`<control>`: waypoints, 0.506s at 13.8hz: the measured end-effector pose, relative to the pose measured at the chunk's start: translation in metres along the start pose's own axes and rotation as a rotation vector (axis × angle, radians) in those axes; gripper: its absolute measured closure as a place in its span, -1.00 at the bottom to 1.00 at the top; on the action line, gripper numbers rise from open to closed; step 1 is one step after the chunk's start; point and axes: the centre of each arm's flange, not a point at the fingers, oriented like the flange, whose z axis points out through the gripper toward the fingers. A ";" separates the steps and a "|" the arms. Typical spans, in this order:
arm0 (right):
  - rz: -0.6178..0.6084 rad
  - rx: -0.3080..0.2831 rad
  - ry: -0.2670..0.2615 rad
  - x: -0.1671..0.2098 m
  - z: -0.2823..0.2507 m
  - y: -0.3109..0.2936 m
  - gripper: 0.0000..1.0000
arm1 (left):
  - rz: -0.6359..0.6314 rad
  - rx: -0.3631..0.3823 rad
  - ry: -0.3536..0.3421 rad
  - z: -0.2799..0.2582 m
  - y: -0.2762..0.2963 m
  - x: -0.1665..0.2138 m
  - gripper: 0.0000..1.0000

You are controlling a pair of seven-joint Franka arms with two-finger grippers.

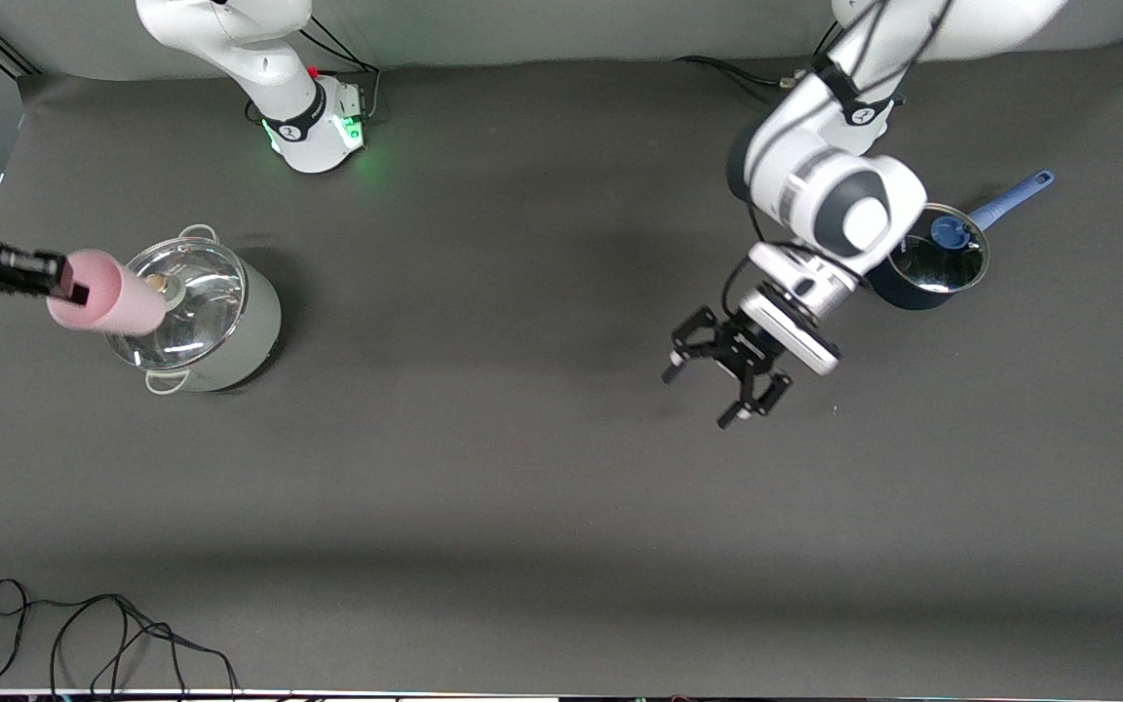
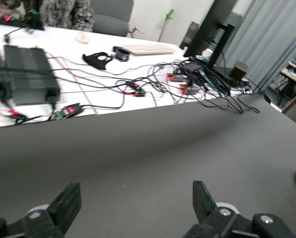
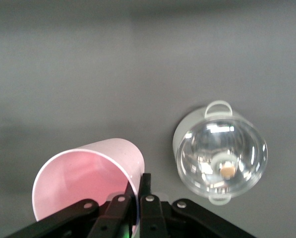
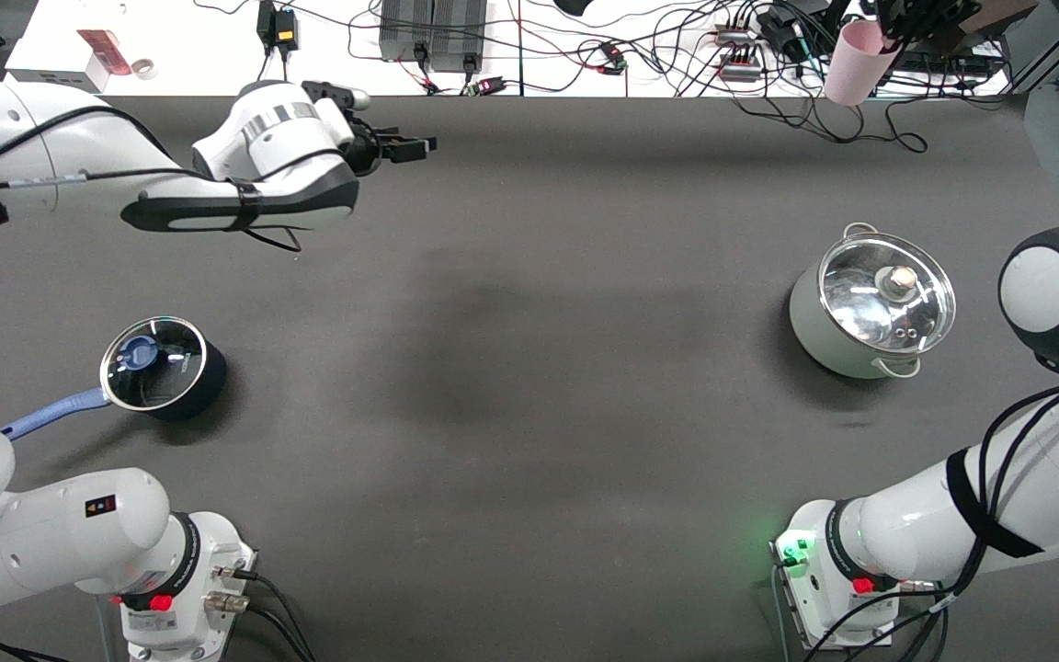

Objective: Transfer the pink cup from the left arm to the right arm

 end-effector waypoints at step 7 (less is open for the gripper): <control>0.031 0.023 0.095 0.008 0.161 0.021 0.92 | -0.418 -0.077 0.013 0.023 0.006 0.003 -1.00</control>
